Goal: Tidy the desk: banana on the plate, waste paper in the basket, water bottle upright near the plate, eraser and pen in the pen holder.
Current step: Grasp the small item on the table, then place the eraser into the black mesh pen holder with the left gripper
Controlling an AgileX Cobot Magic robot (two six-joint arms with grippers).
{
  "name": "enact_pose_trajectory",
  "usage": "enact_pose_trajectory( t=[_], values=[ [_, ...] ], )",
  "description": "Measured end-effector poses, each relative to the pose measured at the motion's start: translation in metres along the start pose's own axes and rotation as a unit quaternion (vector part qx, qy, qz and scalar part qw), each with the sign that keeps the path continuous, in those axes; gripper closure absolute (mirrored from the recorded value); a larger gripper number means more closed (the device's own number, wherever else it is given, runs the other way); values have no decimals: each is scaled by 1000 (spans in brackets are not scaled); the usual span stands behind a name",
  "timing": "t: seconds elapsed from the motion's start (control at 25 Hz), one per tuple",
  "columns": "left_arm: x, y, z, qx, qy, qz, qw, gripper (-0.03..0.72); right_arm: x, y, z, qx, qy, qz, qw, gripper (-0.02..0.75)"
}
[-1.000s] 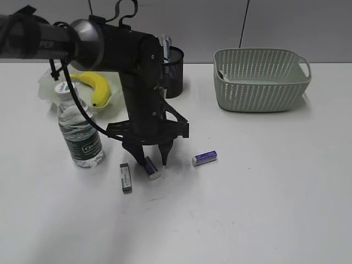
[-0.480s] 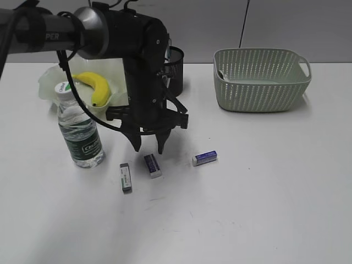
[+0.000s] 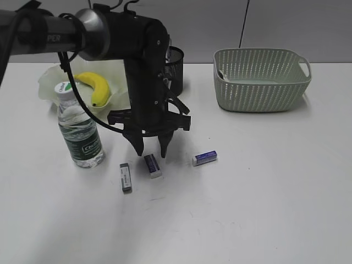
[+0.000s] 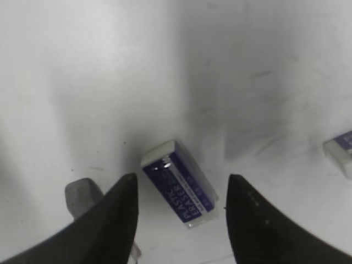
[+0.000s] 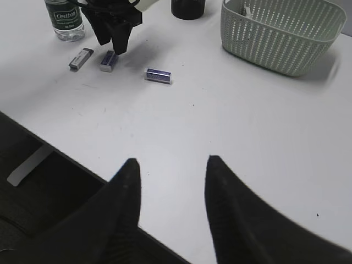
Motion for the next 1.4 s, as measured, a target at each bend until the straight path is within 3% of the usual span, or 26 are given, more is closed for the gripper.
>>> enact_pose_trajectory(
  t=[0.68,0.76,0.88,0.96,1.2,1.4],
  values=[
    [-28,-2,0,11,-5,31,999,307,0,0,0,0,0,0,1000,416],
    [-28,-2,1,12,-3,31,999,353,0,0,0,0,0,0,1000,416],
    [-28,-2,5,10,6,34,999,503,0,0,0,0,0,0,1000,416],
    [-25,0,4,11,2,30,999,511,0,0,0,0,0,0,1000,416],
    [2,21,-3,2,-6,-19,1000,511,0,0,0,0,0,0,1000,416],
    [54,46,-6,-16,-9,-103,995,511,0,0,0,0,-1,0,1000,416]
  ],
)
Point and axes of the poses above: a point on each arm's last joint axis where the gripper is mounted, x pointing back along that axis away from the gripper, z along the wrist's bending axis when the last joint is at zero, y = z × x, the point moved 8 cm from there along -x, pointing out along that axis toward the gripper, and after that the axes turned 9 degrees about -x, right-handed, at the moved point
